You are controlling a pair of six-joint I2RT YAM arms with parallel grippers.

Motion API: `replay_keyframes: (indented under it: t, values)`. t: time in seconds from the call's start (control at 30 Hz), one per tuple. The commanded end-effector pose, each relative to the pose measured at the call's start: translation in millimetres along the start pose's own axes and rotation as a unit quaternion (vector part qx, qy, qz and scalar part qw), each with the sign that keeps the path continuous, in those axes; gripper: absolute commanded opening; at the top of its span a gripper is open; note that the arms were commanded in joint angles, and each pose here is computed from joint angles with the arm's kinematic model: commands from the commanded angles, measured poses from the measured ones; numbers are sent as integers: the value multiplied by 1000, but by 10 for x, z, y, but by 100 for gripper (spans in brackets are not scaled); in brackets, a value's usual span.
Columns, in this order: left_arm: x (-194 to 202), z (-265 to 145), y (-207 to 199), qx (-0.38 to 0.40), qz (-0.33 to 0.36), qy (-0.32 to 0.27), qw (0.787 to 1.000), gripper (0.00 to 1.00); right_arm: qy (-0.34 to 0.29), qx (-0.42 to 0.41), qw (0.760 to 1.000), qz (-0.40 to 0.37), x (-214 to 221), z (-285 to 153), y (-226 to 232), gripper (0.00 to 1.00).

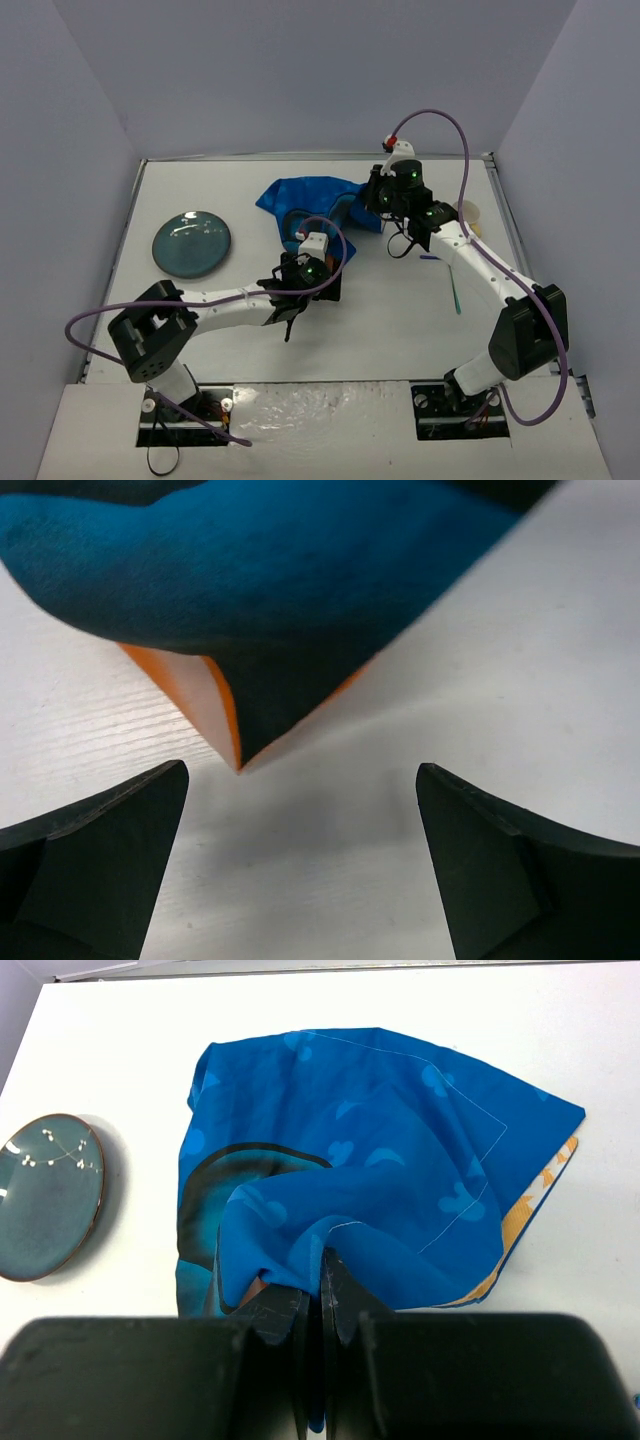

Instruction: Set the dinner table for one person

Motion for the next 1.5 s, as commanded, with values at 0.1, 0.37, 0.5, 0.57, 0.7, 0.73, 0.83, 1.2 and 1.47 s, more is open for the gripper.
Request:
replay_keyframes:
  t: [0.1,0.37,0.5,0.57,0.7,0.73,0.83,1.2,1.47]
  values:
    - [-241,130,199,-84,-50,-59,994,89,-54,-45,998,4,-390,-142,319,0]
    - [-133,328,324,-92,-85,-54,991,79,-56,-50,997,5,-394,-205,327,0]
    - [-121,389,347,-93,-88,-56,990,71,-60,-48,997,4,-402,-243,317,0]
    - [-116,419,393,-99,-90,-55,989,66,-61,-50,997,3,-404,-261,329,0]
    - [-134,456,579,-114,-104,-52,987,42,-67,-46,997,-1,-446,-294,310,0]
    - [-146,457,655,-119,-110,-51,986,35,-68,-45,997,-3,-467,-299,305,0]
    - [-400,345,908,-131,-115,-69,982,9,-74,-39,996,-12,-560,-307,272,0]
    - [-2358,-609,1916,-194,55,-182,962,0,-149,-33,987,-60,-1395,-399,265,0]
    - [-3493,-847,2472,-213,208,-203,933,0,-203,-28,971,-126,-2197,-161,179,0]
Point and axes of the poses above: each gripper's point midway between its finger pads, its own z axis out along the fingers, its own y axis along the line the jaws close on, x = y × z, the point moved 1 cm from there along -z, back along the fingers, and after that the axes turned 12 degrees about z, right-handed, at the moved point
